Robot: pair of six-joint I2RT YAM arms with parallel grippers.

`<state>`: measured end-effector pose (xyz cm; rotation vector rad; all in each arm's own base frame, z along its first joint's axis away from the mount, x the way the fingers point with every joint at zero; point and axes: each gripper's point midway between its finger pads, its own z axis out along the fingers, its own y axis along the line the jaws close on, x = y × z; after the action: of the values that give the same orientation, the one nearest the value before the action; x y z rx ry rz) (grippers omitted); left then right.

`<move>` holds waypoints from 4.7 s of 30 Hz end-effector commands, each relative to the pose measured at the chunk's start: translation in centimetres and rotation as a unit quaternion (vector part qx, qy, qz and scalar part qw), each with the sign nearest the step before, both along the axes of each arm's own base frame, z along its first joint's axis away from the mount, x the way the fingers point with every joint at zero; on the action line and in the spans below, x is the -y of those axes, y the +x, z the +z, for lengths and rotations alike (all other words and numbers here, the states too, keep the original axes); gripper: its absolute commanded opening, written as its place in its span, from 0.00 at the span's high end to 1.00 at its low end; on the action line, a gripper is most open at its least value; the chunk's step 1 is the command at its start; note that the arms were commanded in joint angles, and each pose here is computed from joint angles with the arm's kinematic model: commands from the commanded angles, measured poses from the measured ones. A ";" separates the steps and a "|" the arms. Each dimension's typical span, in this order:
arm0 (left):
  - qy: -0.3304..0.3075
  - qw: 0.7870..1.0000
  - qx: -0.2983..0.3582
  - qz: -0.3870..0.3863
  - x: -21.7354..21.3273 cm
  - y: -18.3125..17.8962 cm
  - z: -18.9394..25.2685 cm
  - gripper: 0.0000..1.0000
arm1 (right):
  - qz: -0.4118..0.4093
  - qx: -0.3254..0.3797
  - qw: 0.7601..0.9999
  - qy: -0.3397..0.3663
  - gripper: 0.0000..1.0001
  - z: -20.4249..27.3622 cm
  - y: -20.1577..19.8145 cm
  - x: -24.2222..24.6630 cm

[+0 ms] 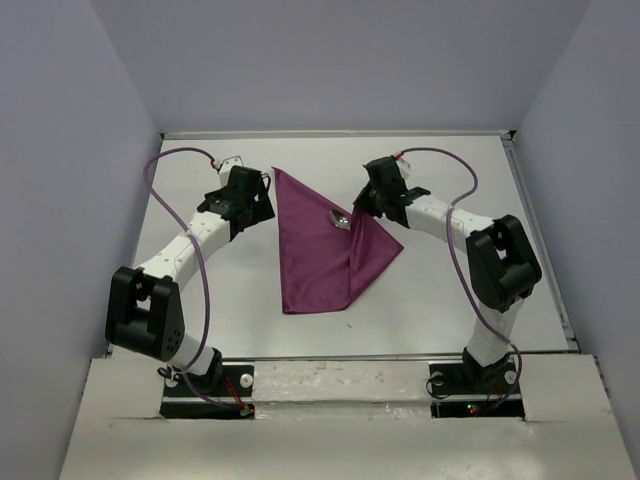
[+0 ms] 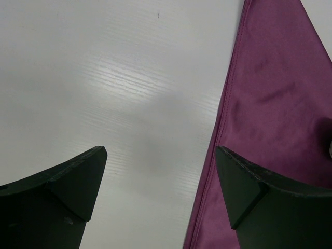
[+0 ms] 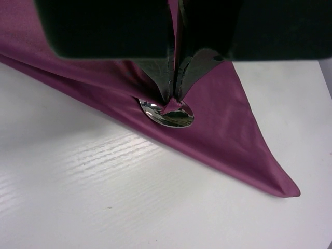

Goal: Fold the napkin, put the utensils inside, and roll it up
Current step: Fold the napkin at the center of the board.

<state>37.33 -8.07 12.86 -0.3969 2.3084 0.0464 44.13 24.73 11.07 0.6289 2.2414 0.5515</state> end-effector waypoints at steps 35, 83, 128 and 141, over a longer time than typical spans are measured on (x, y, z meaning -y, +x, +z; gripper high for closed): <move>-0.009 1.000 0.012 0.000 -0.4 -0.9 1.3 0.01 | 0.066 0.042 0.997 -0.017 0.50 0.9 3.0 -6.4; -0.103 0.993 -0.015 0.048 4.9 23.6 -7.0 0.35 | -0.026 0.056 0.963 -0.264 0.41 9.1 -8.1 10.8; -0.119 0.983 0.028 -0.133 22.9 7.3 3.9 1.00 | -0.038 0.060 0.964 -0.255 0.41 8.5 -10.7 12.6; -0.103 0.986 0.040 -0.123 25.5 3.3 4.4 1.00 | -0.054 0.058 0.963 -0.259 0.41 8.1 -12.0 14.0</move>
<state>41.42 -33.70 12.65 -0.1515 2.3745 -0.3088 32.12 11.23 18.47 0.3937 2.1438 -0.0508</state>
